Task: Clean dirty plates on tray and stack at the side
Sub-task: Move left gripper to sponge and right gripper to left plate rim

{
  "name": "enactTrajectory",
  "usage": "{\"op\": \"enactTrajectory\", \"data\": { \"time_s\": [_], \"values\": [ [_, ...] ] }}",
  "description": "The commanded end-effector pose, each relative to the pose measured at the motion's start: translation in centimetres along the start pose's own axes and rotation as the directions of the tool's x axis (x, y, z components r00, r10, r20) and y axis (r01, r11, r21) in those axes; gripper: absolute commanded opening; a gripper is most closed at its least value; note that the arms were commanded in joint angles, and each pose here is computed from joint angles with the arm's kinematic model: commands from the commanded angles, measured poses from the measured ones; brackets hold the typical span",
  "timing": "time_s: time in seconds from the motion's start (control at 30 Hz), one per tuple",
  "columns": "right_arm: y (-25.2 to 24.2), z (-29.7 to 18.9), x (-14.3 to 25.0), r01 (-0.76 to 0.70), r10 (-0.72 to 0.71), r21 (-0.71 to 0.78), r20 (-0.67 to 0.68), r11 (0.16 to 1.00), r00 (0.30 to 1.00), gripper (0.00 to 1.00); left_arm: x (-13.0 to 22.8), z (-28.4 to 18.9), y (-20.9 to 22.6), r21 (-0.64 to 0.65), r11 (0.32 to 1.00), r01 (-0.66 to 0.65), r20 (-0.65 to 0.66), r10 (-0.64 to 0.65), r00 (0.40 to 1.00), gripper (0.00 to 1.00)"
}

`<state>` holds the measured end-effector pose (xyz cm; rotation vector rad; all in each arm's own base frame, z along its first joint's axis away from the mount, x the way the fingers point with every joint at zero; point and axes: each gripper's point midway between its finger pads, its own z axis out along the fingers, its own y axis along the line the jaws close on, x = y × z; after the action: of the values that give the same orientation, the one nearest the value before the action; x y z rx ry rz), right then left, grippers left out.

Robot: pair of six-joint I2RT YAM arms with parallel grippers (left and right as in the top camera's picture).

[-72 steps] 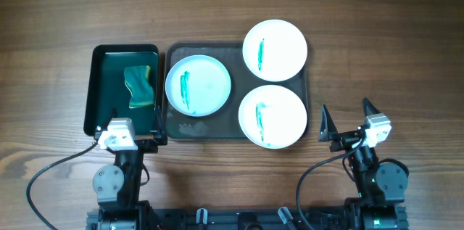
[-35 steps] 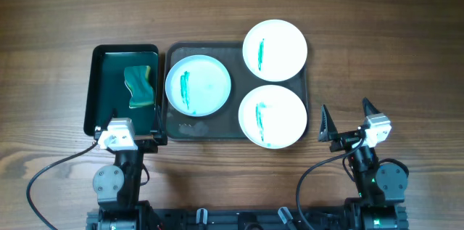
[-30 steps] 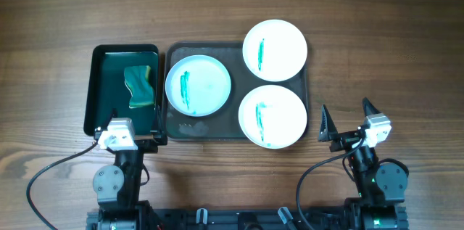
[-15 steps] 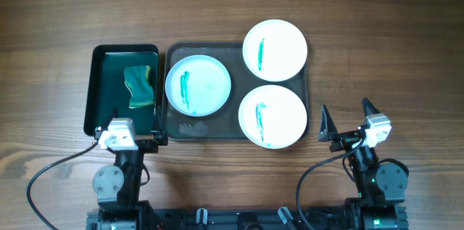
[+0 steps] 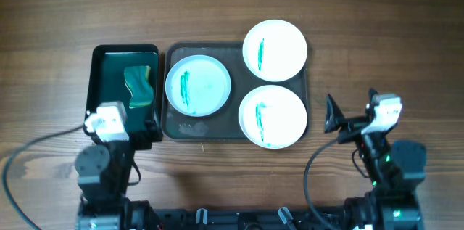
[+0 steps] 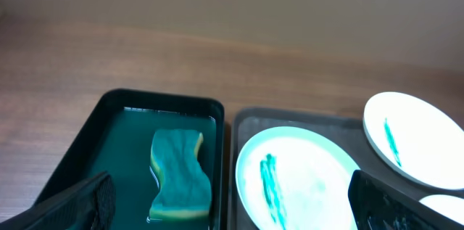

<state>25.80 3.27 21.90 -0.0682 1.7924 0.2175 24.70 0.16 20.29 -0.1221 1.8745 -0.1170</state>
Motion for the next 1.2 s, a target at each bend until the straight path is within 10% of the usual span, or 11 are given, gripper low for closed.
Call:
{"op": "enactTrajectory", "data": {
  "time_s": [0.0, 0.47, 0.67, 0.8, 1.17],
  "values": [
    [0.1, 1.1, -3.0, -0.019, 0.019, 0.006, -0.086, 1.000, 0.996, 1.00, -3.1, 0.3, -0.2, -0.019, 1.000, 0.017, -0.092, -0.018, 0.996, 1.00],
    [1.1, 6.3, -3.7, -0.186, 0.155, 0.021, -0.651, 0.982, 0.743, 1.00, -2.9, 4.2, -0.7, -0.195, 0.974, 0.117, -0.771, -0.227, 0.595, 1.00],
    [3.2, 7.9, -1.3, -0.315, 0.193, -0.033, -0.731, 0.948, 0.655, 0.98, -0.6, 6.6, -0.4, -0.211, 0.971, 0.114, -0.817, -0.239, 0.524, 1.00],
    [6.2, 9.1, 0.6, -0.331, 0.170, -0.050, -0.781, 0.942, 0.601, 0.74, 0.2, 7.1, -0.4, -0.214, 0.970, 0.116, -0.831, -0.243, 0.500, 1.00],
    [17.6, 16.2, 5.3, -0.277, 0.062, -0.099, -0.852, 0.956, 0.519, 0.52, -0.8, 8.6, -0.4, -0.196, 0.973, 0.124, -0.797, -0.232, 0.558, 1.00]
  ]
}}
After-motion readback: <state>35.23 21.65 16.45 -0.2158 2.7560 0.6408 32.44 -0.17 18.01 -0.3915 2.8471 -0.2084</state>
